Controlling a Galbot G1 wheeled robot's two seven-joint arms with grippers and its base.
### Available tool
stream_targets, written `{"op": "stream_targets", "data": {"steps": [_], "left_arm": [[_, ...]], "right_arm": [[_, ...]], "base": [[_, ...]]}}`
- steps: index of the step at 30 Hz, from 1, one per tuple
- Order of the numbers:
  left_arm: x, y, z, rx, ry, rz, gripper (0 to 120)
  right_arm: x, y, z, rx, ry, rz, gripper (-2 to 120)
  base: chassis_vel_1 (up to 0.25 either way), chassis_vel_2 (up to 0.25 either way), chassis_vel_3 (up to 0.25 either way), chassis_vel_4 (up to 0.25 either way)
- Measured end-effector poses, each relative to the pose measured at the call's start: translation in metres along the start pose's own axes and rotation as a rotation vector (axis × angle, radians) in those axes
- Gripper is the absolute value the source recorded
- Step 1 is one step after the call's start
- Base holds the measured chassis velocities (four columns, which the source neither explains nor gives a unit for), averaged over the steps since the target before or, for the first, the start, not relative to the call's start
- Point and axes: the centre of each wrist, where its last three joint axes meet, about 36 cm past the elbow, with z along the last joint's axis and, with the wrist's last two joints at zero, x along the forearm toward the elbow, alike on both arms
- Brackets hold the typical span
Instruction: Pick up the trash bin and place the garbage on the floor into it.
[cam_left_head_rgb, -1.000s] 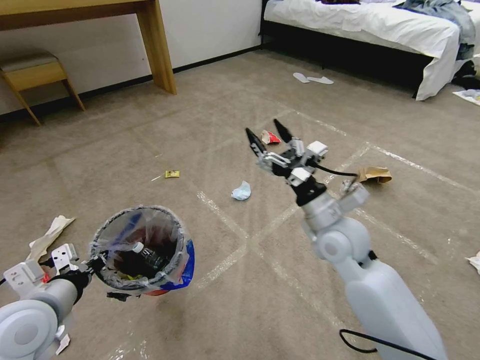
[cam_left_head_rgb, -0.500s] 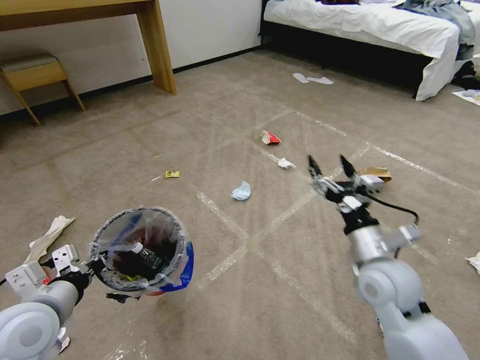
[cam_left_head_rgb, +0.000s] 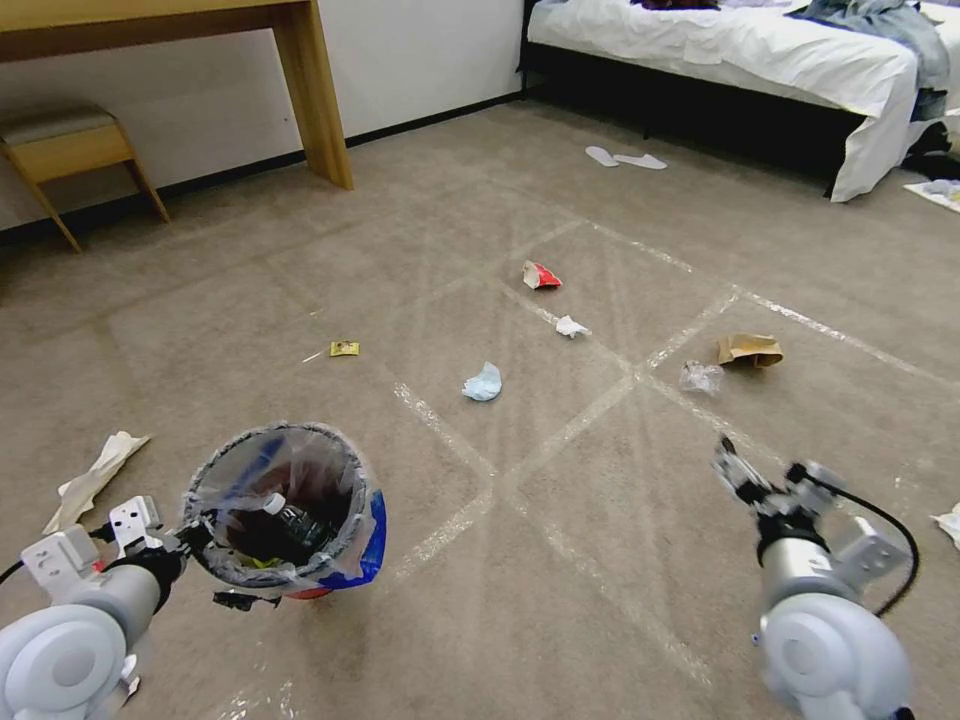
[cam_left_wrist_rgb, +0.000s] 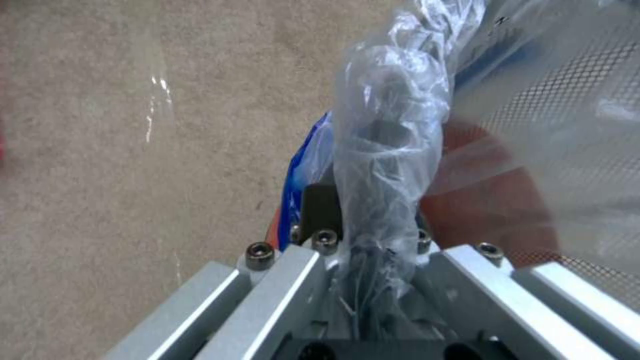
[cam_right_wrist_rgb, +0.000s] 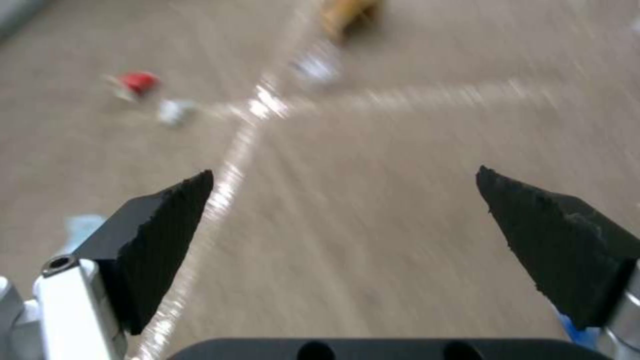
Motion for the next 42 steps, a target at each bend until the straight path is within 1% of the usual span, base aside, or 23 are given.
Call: {"op": "stream_targets", "data": {"steps": [2, 3, 4, 6, 7, 10, 12, 13, 15, 16, 18, 19, 20, 24, 26, 32, 35, 36, 37, 39, 40, 41, 42], "left_arm": [[-0.001, 0.000, 0.000, 0.001, 0.001, 0.000, 1], [-0.004, 0.001, 0.000, 0.004, 0.005, -0.002, 1], [-0.004, 0.001, 0.000, 0.004, 0.005, -0.002, 1], [-0.008, 0.002, 0.001, 0.007, 0.011, -0.004, 1], [-0.009, 0.002, 0.002, 0.007, 0.013, -0.005, 1], [-0.011, 0.002, 0.002, 0.008, 0.015, -0.005, 1], [-0.014, 0.003, 0.002, 0.010, 0.019, -0.007, 1], [-0.014, 0.003, 0.002, 0.010, 0.019, -0.007, 1], [-0.017, 0.003, 0.002, 0.012, 0.019, -0.008, 1], [-0.017, 0.003, 0.002, 0.012, 0.019, -0.008, 1], [-0.018, 0.004, 0.003, 0.013, 0.022, -0.010, 1], [-0.018, 0.004, 0.003, 0.013, 0.022, -0.010, 1], [-0.019, 0.004, 0.004, 0.013, 0.024, -0.013, 1], [-0.019, 0.004, 0.006, 0.011, 0.027, -0.016, 1], [-0.019, 0.005, 0.008, 0.009, 0.031, -0.019, 1], [-0.019, 0.005, 0.009, 0.008, 0.033, -0.020, 1], [-0.018, 0.005, 0.009, 0.007, 0.031, -0.020, 1], [-0.018, 0.005, 0.008, 0.007, 0.030, -0.020, 1], [-0.018, 0.005, 0.008, 0.007, 0.030, -0.020, 1], [-0.017, 0.005, 0.008, 0.006, 0.029, -0.020, 1], [-0.017, 0.005, 0.008, 0.006, 0.029, -0.020, 1], [-0.017, 0.005, 0.008, 0.006, 0.029, -0.019, 1], [-0.017, 0.005, 0.009, 0.007, 0.029, -0.019, 1]], "right_arm": [[-0.003, -0.003, -0.003, -0.018, 0.026, 0.025, 100], [-0.012, -0.015, -0.011, -0.070, 0.091, 0.082, 100], [-0.012, -0.015, -0.011, -0.070, 0.091, 0.082, 100], [-0.031, -0.042, -0.018, -0.156, 0.167, 0.180, 100], [-0.036, -0.051, -0.018, -0.182, 0.188, 0.213, 100], [-0.042, -0.061, -0.016, -0.211, 0.215, 0.248, 100], [-0.057, -0.078, -0.007, -0.260, 0.263, 0.313, 100], [-0.057, -0.078, -0.007, -0.260, 0.263, 0.313, 100], [-0.075, -0.092, 0.011, -0.297, 0.312, 0.372, 100], [-0.075, -0.092, 0.011, -0.297, 0.312, 0.372, 100], [-0.091, -0.099, 0.026, -0.321, 0.351, 0.409, 100], [-0.091, -0.099, 0.026, -0.321, 0.351, 0.409, 100], [-0.105, -0.105, 0.039, -0.335, 0.371, 0.443, 100], [-0.118, -0.111, 0.050, -0.345, 0.393, 0.470, 100], [-0.130, -0.117, 0.063, -0.348, 0.409, 0.503, 99], [-0.136, -0.122, 0.071, -0.338, 0.408, 0.535, 99], [-0.137, -0.125, 0.074, -0.334, 0.406, 0.546, 96], [-0.138, -0.126, 0.075, -0.331, 0.403, 0.553, 93], [-0.138, -0.126, 0.075, -0.331, 0.403, 0.553, 93], [-0.137, -0.129, 0.077, -0.324, 0.398, 0.561, 82], [-0.137, -0.129, 0.077, -0.324, 0.398, 0.561, 82], [-0.137, -0.131, 0.077, -0.321, 0.394, 0.564, 79], [-0.136, -0.132, 0.079, -0.318, 0.393, 0.567, 71]], "base": [[0.000, 0.000, 0.000, 0.000], [0.000, 0.000, 0.000, 0.000], [0.000, 0.000, 0.000, 0.000], [0.000, 0.000, 0.000, 0.000], [0.000, 0.000, 0.000, 0.000], [0.000, 0.000, 0.000, 0.000], [0.000, 0.000, 0.000, 0.000], [0.000, 0.000, 0.000, 0.000], [0.000, 0.000, 0.000, 0.000], [0.000, 0.000, 0.000, 0.000], [0.000, 0.000, 0.000, 0.000], [0.000, 0.000, 0.000, 0.000], [0.000, 0.000, 0.000, 0.000], [0.000, 0.000, 0.000, 0.000], [0.000, 0.000, 0.000, 0.000], [0.000, 0.000, 0.000, 0.000], [0.000, 0.000, 0.000, 0.000], [0.000, 0.000, 0.000, 0.000], [0.000, 0.000, 0.000, 0.000], [0.000, 0.000, 0.000, 0.000], [0.000, 0.000, 0.000, 0.000], [0.000, 0.000, 0.000, 0.000], [0.000, 0.000, 0.000, 0.000]]}}
